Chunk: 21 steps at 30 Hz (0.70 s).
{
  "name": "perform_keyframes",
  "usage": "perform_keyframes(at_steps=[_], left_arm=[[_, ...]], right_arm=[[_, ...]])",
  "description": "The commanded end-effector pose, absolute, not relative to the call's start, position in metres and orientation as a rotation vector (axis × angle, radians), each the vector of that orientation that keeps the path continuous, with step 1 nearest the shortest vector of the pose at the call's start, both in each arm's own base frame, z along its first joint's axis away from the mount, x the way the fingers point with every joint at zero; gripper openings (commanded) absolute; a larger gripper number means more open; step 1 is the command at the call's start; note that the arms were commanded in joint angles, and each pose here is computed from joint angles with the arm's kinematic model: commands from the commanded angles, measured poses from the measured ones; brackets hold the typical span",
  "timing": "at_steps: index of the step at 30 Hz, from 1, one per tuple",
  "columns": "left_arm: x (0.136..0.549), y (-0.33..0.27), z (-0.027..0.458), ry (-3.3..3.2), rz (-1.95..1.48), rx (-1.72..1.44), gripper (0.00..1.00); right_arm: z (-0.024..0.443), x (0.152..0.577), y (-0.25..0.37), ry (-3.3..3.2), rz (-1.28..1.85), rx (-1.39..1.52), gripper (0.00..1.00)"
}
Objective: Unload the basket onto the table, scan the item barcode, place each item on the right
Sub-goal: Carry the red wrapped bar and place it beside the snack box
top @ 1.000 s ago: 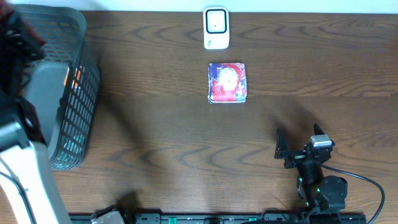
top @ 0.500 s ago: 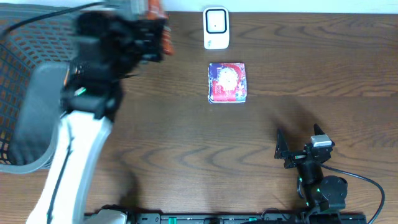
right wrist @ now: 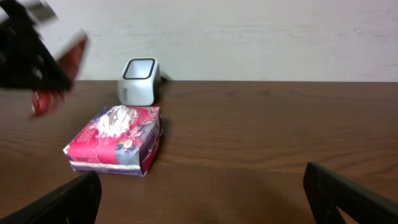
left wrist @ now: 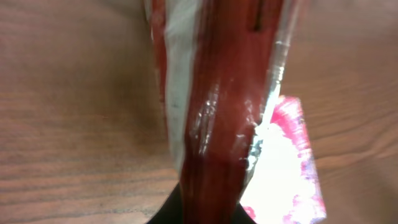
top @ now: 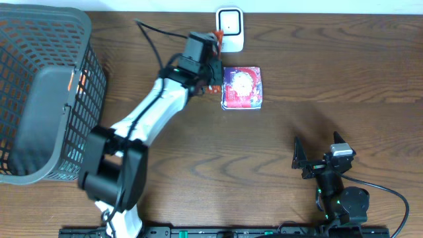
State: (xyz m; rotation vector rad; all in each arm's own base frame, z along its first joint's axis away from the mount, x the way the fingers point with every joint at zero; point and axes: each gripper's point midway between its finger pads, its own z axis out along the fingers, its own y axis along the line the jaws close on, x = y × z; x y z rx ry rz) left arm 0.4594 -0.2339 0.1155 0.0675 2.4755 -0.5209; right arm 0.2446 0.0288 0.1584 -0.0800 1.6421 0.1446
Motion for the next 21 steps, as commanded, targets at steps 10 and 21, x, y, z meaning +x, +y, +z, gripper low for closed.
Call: perform_keyframes(at_steps=[10,21], left_arm=[[0.462,-0.217,0.093,2.513,-0.343,-0.01,0.36],[0.47,-0.142,0.276,2.104,-0.401,-0.122,0.52]], right_arm=[[0.157,0.245,0.027,1.645,0.129,-0.082,0.99],[0.157,0.245,0.027,1.645,0.129,-0.082,0.99]])
